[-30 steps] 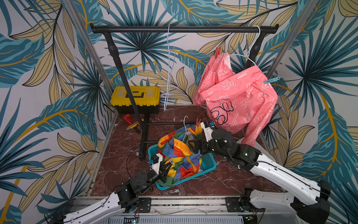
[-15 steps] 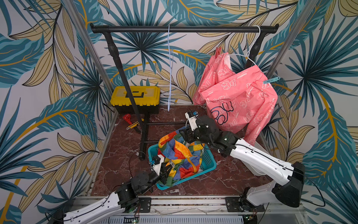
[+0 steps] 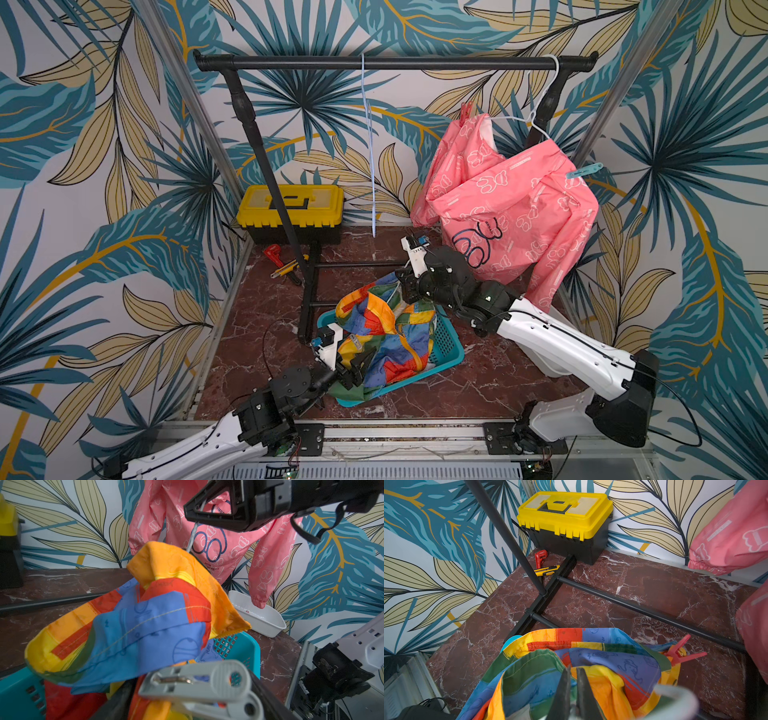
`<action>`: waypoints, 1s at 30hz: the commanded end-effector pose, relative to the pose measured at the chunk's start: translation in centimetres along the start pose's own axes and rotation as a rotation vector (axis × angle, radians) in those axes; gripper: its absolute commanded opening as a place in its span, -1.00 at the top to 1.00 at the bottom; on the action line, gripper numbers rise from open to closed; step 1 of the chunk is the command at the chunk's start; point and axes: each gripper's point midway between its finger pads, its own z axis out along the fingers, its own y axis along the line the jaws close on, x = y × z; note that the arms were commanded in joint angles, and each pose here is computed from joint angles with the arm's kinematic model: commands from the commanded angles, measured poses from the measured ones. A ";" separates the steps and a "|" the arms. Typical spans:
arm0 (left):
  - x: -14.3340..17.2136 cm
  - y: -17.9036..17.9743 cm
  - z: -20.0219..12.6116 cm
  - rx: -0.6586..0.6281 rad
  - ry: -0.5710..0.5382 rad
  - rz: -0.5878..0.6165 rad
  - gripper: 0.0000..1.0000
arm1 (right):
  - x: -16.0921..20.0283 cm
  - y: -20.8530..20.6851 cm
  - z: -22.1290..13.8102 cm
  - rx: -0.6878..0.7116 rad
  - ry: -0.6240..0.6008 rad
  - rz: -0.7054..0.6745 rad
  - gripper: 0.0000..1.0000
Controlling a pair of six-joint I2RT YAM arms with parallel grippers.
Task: Remove the clothespins securing jackets to the hanger
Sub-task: Remove the clothespin from the hanger.
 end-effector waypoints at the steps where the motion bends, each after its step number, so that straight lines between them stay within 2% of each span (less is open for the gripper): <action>1: -0.2 -0.2 -0.6 -0.008 0.020 0.013 -0.60 | 0.7 0.3 0.3 -0.005 0.030 0.026 1.00; 5: -0.4 -1.7 -0.7 0.063 0.036 -0.002 -0.63 | 0.5 0.0 0.8 0.005 0.031 0.037 1.00; 11: -2.6 -5.8 -0.9 0.237 0.065 0.039 -0.67 | 0.9 0.0 1.7 0.010 0.045 0.046 1.00; 19: -7.1 -10.3 -0.6 0.378 0.060 0.103 -0.76 | 1.3 0.2 2.0 -0.003 0.059 0.056 1.00; 23: -7.0 -9.5 -0.2 0.327 0.054 0.098 -0.76 | 1.3 0.1 1.6 -0.003 0.053 0.063 1.00; 25: -7.9 -8.9 -0.5 0.296 0.014 0.099 -0.76 | 1.3 0.0 1.3 -0.001 0.050 0.060 1.00; 28: -9.5 -6.2 0.1 0.124 -0.050 0.157 -0.76 | 1.6 -0.2 1.2 0.005 0.056 0.059 1.00; 30: -10.1 -5.4 1.1 0.041 -0.034 0.226 -0.76 | 1.8 -0.3 1.2 0.010 0.061 0.058 1.00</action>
